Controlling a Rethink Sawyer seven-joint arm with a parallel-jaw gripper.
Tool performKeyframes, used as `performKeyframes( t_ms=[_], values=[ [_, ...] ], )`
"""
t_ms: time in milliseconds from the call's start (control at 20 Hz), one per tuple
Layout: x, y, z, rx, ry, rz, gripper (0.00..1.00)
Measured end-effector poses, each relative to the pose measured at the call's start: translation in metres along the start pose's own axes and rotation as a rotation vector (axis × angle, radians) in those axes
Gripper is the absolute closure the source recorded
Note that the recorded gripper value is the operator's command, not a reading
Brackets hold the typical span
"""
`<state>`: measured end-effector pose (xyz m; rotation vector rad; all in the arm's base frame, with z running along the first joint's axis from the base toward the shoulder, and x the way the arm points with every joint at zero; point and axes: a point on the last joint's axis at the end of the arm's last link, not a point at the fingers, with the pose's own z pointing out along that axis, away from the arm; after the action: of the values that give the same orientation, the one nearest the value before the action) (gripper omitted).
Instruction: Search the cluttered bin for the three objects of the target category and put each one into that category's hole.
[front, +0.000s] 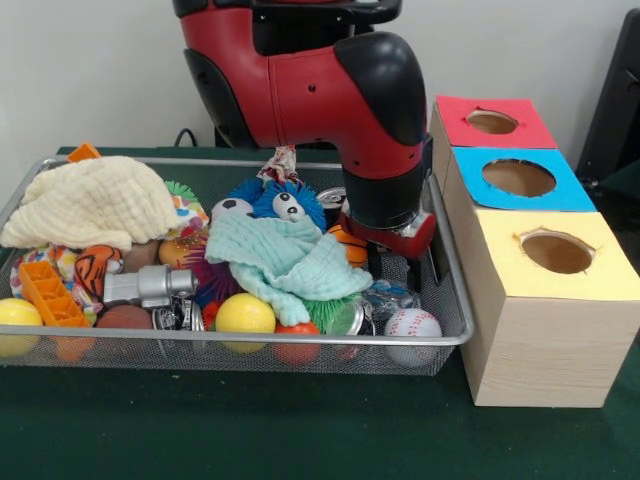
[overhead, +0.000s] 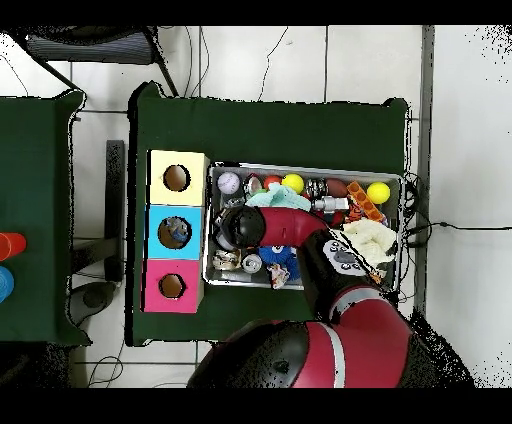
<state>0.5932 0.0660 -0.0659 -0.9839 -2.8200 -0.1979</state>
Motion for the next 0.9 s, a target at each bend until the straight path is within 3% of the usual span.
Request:
performKeyframes(
  t_ms=[550, 900],
  values=[
    [0.008, 0.005, -0.013, 0.056, 0.040, 0.026, 0.00],
    [0.007, 0.005, -0.011, 0.060, 0.043, 0.041, 0.00]
  ],
)
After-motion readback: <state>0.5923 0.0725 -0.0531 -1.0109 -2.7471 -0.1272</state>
